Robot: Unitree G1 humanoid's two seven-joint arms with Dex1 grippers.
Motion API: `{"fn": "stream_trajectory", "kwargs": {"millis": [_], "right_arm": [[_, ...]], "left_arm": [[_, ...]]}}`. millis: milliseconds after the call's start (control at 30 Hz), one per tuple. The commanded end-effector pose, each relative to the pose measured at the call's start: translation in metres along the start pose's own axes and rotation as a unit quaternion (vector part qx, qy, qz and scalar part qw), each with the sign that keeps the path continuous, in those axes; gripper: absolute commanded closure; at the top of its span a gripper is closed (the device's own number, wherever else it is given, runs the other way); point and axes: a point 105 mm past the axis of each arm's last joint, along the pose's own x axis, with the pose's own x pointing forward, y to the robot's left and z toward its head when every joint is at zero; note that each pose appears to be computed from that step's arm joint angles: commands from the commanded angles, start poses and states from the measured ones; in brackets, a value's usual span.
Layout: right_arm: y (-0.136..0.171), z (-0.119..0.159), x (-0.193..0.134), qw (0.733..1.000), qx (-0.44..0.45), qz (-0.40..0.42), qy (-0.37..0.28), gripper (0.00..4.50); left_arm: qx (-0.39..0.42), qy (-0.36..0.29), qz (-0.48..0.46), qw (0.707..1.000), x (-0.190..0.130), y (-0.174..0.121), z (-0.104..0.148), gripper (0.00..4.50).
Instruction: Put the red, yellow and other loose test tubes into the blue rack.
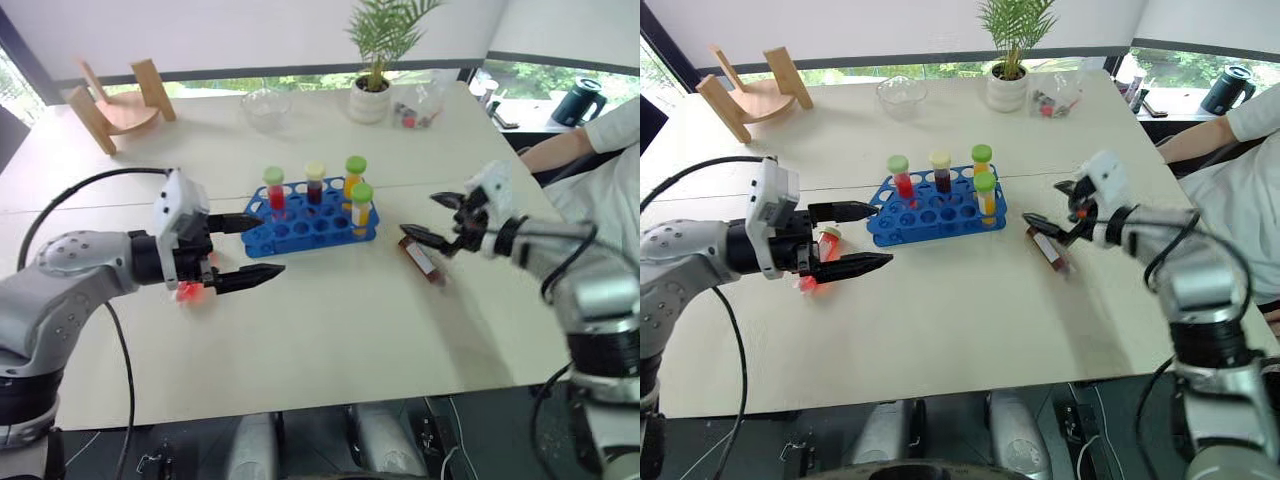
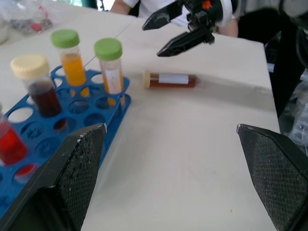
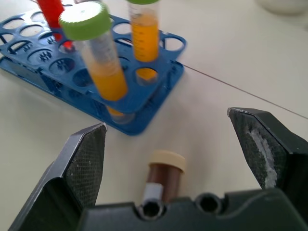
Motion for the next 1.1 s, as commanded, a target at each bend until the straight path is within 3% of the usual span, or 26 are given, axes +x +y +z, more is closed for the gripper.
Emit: {"fn": "stream_trajectory", "kwargs": {"millis": [33,367,467,633,700,833,933,1000,1100], "right_arm": [[0.017,-0.012,0.004,0.993,0.042,0.056,0.095,0.07],[0.008,-0.041,0.042,0.978,0.041,0.052,0.197,0.07],[0.008,-0.045,0.049,0.977,0.028,0.059,0.204,0.91],[0.014,-0.038,0.050,0.979,0.004,0.081,0.189,3.48],[0.020,-0.029,0.044,0.980,-0.008,0.097,0.171,3.65],[0.058,-0.004,0.014,0.978,-0.062,0.182,0.085,3.65],[0.104,0.013,0.004,0.963,-0.090,0.252,-0.041,3.65],[0.121,0.035,0.016,0.956,-0.065,0.235,-0.165,3.65],[0.129,0.056,0.039,0.944,-0.026,0.179,-0.278,3.65]], "left_arm": [[0.021,-0.011,0.006,1.000,0.002,0.003,0.006,0.00],[0.023,-0.011,0.019,1.000,0.000,0.000,0.003,0.00],[0.023,-0.010,0.025,0.999,-0.001,-0.001,0.002,0.00],[0.022,-0.008,0.031,0.999,-0.003,-0.001,0.001,0.00],[0.022,-0.008,0.032,0.999,-0.004,-0.001,0.001,0.00],[0.022,-0.004,0.040,0.999,-0.009,0.000,0.001,0.00],[0.017,-0.002,0.050,0.999,-0.015,0.004,0.002,0.00],[0.013,0.002,0.055,0.998,-0.018,0.007,0.002,0.00],[0.010,0.011,0.056,0.998,-0.022,0.009,0.001,0.00]]}}
